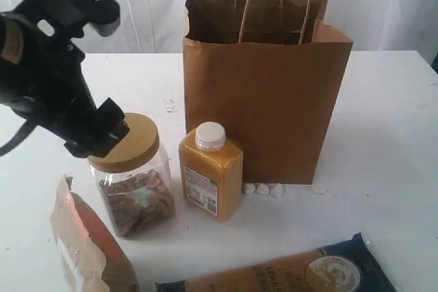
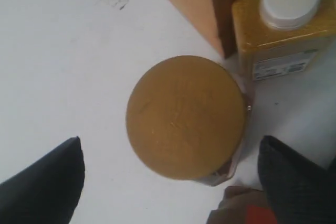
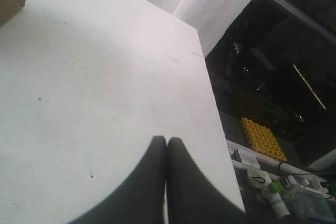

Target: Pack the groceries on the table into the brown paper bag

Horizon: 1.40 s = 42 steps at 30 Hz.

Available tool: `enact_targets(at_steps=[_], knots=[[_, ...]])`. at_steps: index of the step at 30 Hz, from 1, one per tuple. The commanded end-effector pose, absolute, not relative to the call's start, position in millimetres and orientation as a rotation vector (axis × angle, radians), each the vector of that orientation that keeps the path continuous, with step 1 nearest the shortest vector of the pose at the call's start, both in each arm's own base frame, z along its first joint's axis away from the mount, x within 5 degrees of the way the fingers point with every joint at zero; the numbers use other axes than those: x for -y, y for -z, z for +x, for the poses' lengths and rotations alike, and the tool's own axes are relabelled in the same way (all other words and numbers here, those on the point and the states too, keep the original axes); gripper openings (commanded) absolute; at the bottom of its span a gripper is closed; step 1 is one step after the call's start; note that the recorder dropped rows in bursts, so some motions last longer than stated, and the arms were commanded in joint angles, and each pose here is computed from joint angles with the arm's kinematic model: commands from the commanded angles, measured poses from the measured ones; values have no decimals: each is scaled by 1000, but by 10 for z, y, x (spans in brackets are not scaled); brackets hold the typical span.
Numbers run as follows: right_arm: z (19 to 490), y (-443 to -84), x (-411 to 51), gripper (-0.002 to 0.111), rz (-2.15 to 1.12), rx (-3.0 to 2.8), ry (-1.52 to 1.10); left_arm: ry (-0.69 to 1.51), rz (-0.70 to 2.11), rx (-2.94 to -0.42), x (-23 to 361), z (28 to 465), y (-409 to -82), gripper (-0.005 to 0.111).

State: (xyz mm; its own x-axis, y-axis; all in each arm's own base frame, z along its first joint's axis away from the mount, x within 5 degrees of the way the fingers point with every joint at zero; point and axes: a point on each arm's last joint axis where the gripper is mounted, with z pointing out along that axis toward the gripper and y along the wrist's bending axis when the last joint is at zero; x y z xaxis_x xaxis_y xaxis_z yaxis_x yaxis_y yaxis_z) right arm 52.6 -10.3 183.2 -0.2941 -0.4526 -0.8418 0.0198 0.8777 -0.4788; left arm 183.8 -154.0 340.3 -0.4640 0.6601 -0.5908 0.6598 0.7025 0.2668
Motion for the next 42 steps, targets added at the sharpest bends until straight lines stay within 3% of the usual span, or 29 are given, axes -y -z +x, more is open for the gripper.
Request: enact_targets(at_steps=[1,4,8,13,19,25,27,28,29,30,32,42], knots=[[528,-1831,103,0,-322,-1815,479,144,962,-2242,1370,1631,-3337,89],[528,-1831,103,0,-322,-1815,479,272,900,-2356,1291,1430,-3312,89],[528,-1831,103,0,-322,-1815,479,454,529,-2500,1214,1291,-3389,89],[528,-1831,103,0,-322,-1815,479,428,294,-2565,1192,1350,-3329,83],[528,-1831,103,0,-322,-1815,479,307,266,-2727,1330,1505,-2943,81],[528,-1831,103,0,-322,-1815,479,257,282,-2774,1374,1556,-2839,79],[528,-1831,103,0,-322,-1815,479,200,286,-2815,1336,1531,-2821,63],[528,-1831,103,0,-322,-1815,479,183,290,-2828,1324,1522,-2817,45],[528,-1831,103,0,-322,-1815,479,180,296,-2825,1323,1524,-2817,37],[528,-1831,103,0,-322,-1815,479,170,306,-2814,1319,1533,-2819,21],[528,-1831,103,0,-322,-1815,479,145,319,-2801,1306,1545,-2821,0],[528,-1831,102,0,-300,-1816,461,-119,403,-2676,1165,1661,-2858,0]])
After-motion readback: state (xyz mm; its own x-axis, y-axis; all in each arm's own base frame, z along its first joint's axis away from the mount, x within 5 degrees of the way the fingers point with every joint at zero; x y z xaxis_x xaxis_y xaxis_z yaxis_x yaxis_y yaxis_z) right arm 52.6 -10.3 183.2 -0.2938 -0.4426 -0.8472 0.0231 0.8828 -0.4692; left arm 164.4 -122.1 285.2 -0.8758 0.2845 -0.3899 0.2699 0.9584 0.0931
